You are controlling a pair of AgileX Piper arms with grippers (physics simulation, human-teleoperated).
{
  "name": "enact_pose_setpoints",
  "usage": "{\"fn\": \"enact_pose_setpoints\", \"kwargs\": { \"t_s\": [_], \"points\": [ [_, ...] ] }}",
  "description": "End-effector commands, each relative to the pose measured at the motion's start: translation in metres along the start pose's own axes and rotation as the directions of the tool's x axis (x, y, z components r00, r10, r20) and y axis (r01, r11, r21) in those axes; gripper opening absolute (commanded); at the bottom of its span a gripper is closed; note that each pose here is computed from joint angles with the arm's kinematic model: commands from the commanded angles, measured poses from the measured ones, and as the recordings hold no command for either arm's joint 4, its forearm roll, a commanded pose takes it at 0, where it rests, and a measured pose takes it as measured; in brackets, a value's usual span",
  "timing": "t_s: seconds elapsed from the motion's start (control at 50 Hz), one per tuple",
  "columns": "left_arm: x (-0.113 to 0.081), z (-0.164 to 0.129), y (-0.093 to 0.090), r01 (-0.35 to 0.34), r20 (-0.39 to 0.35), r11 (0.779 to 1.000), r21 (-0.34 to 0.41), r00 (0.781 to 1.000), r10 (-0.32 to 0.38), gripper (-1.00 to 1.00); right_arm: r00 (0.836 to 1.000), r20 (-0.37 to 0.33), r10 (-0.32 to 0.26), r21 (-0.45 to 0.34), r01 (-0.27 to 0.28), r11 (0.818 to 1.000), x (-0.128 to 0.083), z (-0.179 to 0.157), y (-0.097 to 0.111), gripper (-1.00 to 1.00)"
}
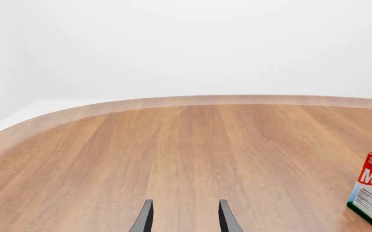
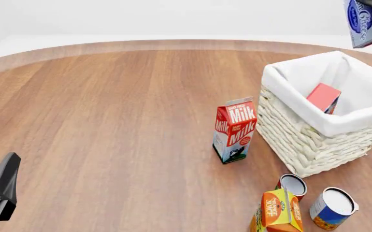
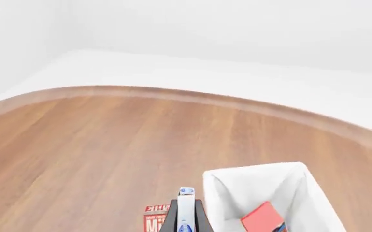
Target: Pick up the cream cheese box and the butter, and put them in the basket.
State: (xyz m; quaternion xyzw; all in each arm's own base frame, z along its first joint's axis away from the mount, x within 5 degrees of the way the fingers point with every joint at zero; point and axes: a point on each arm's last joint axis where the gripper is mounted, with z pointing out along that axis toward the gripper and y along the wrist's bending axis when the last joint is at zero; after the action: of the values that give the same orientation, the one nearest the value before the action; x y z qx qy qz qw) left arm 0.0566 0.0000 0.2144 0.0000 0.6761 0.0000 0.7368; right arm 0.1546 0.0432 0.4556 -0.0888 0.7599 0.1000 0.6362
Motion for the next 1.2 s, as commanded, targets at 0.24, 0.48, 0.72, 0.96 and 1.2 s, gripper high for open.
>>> {"fn": "enact_pose_setpoints", "kwargs": {
  "t_s": [0.24, 0.48, 0.72, 0.96, 1.2],
  "points": [
    [0.000, 0.000, 0.000, 0.000, 0.000, 1.000, 0.000, 1.000, 0.000, 1.00, 0.998, -0.029, 0.064, 0.211, -0.056, 0.976, 0.023, 0.042, -0.044, -1.00],
    [0.000, 0.000, 0.000, 0.000, 0.000, 1.000, 0.000, 1.000, 0.000, 1.00, 0.998, -0.045, 0.052, 0.257, -0.039, 0.966, 0.029, 0.049, -0.056, -1.00],
    [0.000, 0.000, 0.000, 0.000, 0.000, 1.000, 0.000, 1.000, 0.000, 1.00, 0.997, -0.058, 0.045, 0.288, -0.026, 0.957, 0.033, 0.051, -0.064, -1.00],
    [0.000, 0.000, 0.000, 0.000, 0.000, 1.000, 0.000, 1.000, 0.000, 1.00, 0.996, -0.073, 0.053, 0.338, -0.026, 0.941, 0.035, 0.055, -0.078, -1.00],
    [0.000, 0.000, 0.000, 0.000, 0.000, 1.000, 0.000, 1.000, 0.000, 1.00, 0.994, -0.082, 0.067, 0.375, -0.031, 0.926, 0.039, 0.059, -0.089, -1.00]
  ]
}}
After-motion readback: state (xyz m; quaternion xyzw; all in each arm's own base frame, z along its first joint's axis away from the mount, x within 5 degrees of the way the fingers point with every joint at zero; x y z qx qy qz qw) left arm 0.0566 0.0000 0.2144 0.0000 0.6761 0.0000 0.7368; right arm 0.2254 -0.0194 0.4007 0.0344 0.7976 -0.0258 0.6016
